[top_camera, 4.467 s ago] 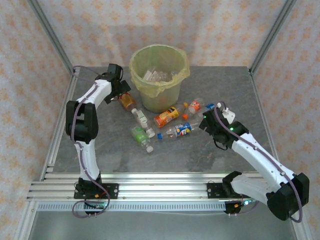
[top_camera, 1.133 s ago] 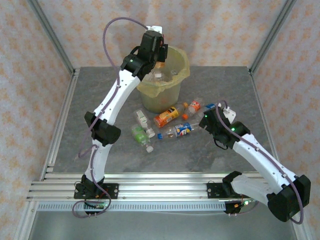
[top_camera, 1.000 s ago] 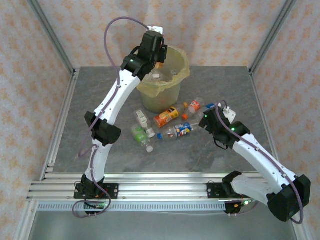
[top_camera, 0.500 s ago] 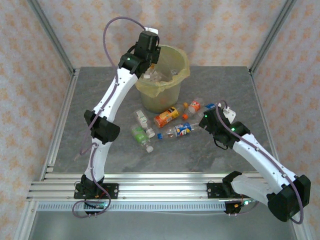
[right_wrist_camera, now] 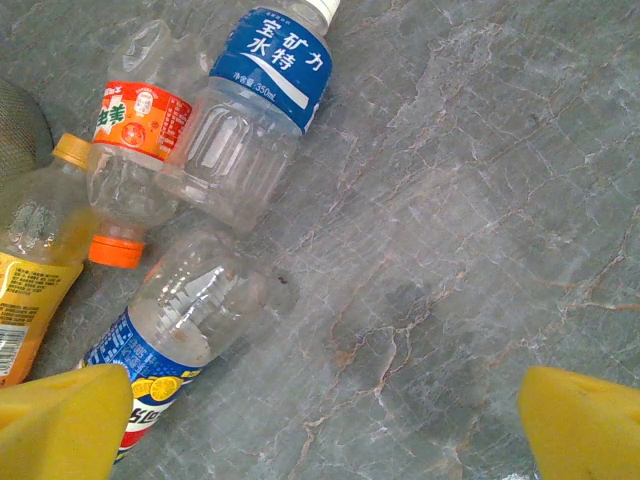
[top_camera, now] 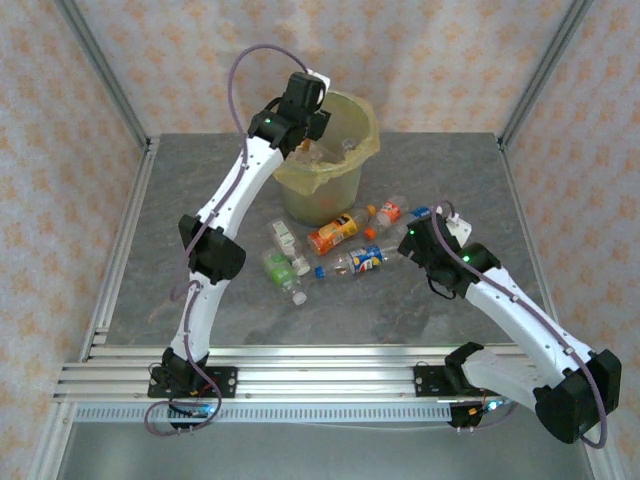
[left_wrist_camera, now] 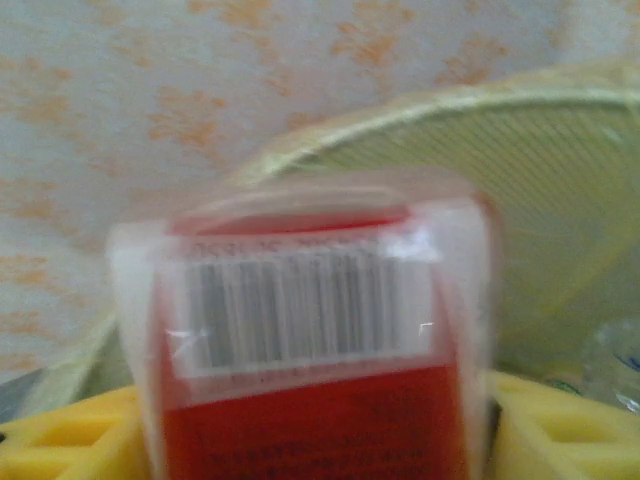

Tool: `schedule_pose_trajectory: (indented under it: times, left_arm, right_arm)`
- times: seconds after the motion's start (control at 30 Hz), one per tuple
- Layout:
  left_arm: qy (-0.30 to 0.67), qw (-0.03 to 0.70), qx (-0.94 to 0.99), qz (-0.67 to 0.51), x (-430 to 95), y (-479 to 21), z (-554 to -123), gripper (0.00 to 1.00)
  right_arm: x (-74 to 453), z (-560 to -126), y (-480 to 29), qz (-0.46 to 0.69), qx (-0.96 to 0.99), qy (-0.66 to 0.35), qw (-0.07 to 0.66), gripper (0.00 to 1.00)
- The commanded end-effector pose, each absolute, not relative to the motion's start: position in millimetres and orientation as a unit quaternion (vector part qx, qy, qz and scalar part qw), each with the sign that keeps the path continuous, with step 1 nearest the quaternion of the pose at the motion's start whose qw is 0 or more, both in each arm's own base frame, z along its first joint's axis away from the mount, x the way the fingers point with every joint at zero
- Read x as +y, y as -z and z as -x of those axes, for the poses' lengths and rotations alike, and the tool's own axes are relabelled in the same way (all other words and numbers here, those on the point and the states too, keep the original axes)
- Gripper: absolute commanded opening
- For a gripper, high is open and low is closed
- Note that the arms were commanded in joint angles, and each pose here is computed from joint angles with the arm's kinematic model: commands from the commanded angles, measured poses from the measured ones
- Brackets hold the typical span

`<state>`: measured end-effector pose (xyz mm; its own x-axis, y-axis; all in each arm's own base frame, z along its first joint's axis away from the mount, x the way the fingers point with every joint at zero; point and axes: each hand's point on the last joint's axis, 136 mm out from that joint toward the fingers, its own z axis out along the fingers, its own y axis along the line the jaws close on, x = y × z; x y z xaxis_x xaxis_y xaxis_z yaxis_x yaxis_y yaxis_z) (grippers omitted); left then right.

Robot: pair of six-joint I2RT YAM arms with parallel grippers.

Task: Put the plastic bottles in the bin

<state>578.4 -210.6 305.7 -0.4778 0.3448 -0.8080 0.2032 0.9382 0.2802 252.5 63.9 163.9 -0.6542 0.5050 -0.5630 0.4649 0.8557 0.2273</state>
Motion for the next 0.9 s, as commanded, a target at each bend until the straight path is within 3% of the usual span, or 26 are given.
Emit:
schedule_pose_trajectory:
  times: [0.0,0.07,0.13,0.53,0.87]
  left_arm:
    - [-0.037,0.478,0.852,-0.212,-229,-305,-573,0.84]
    - [-0.028,0.48,0.849,-0.221,-234,-307,-571,0.92]
    - [-0.022,0.484,0.846,-0.223,-235,-312,-570,0.94]
    - [0.044,0.532,0.819,-0.212,-239,-387,-533,0.94]
    - [0.082,0.596,0.796,-0.07,-189,-474,-464,0.96]
  right_arm:
    - [61,-253,-168,-0.274,0.905,-0.028,0.325,0.99]
    - [60,-253,-169,-0.274,0.904,-0.027,0.326,0.99]
    - [60,-253,-169,-0.275,0.904,-0.026,0.326,0.99]
    - [62,-255,-169,-0.274,0.905,-0.028,0.325,0.99]
    - [58,-252,-171,-0.274,0.902,-0.027,0.332,0.99]
